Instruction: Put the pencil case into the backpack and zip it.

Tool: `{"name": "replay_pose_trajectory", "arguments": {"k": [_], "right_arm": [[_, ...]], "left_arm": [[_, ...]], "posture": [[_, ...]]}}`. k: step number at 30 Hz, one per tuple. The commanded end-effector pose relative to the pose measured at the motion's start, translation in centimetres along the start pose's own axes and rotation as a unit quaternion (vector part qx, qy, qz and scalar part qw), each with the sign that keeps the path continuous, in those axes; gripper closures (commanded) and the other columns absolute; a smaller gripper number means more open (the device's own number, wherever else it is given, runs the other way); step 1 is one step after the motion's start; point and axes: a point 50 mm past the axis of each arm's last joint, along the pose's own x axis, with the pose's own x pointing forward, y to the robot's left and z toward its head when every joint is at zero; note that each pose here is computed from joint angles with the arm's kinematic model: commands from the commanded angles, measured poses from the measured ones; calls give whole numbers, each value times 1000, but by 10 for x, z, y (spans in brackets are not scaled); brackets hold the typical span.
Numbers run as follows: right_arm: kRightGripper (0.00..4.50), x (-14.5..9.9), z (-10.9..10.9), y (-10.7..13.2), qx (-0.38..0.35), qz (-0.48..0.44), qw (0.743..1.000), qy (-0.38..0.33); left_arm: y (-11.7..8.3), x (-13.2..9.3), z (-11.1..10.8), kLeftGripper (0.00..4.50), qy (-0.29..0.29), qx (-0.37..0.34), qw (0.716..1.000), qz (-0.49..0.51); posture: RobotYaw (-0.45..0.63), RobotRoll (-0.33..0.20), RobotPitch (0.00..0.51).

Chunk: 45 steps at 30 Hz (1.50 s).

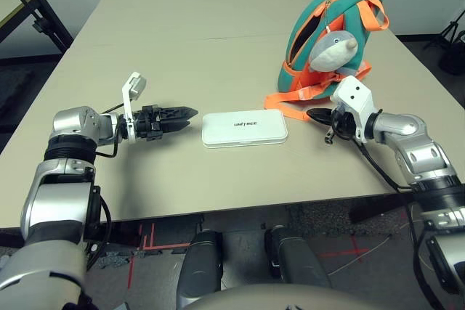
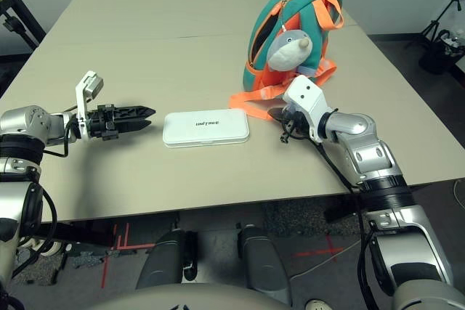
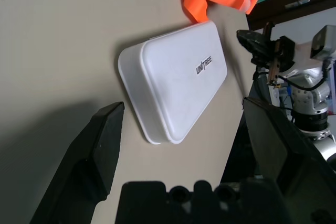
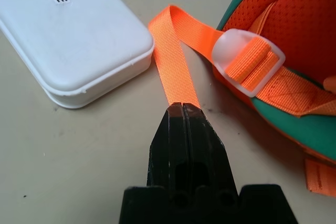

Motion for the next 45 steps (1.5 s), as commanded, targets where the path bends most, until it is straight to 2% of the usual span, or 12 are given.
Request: {"name": "replay_pose_trajectory", "arguments": {"k": [1, 14, 25, 29, 36, 45], "right_arm": [[4482, 4, 3, 1, -9, 6, 1000, -3], [4482, 5, 2, 5, -15, 4, 1000, 0], [4482, 7, -8, 18, -54, 45, 997, 43], [4482, 14, -9, 28, -62, 66, 995, 49], [4482, 40, -11, 46, -107, 100, 987, 68], [4482, 56, -15, 50, -139, 106, 981, 83]], "left_arm": [[2, 6, -1, 0, 14, 0, 1000, 2], [11, 26, -14, 0, 27, -6, 1000, -4], [16, 21, -16, 0, 36, -3, 999, 17], [16, 14, -14, 0, 31, -2, 999, 24], [19, 11, -17, 0, 32, -10, 999, 28], [19, 10, -17, 0, 39, -9, 999, 32]], "posture": [[-128, 0, 79], [-139, 0, 95], [-137, 0, 91], [-130, 0, 91], [-132, 0, 95], [-133, 0, 92]]}}
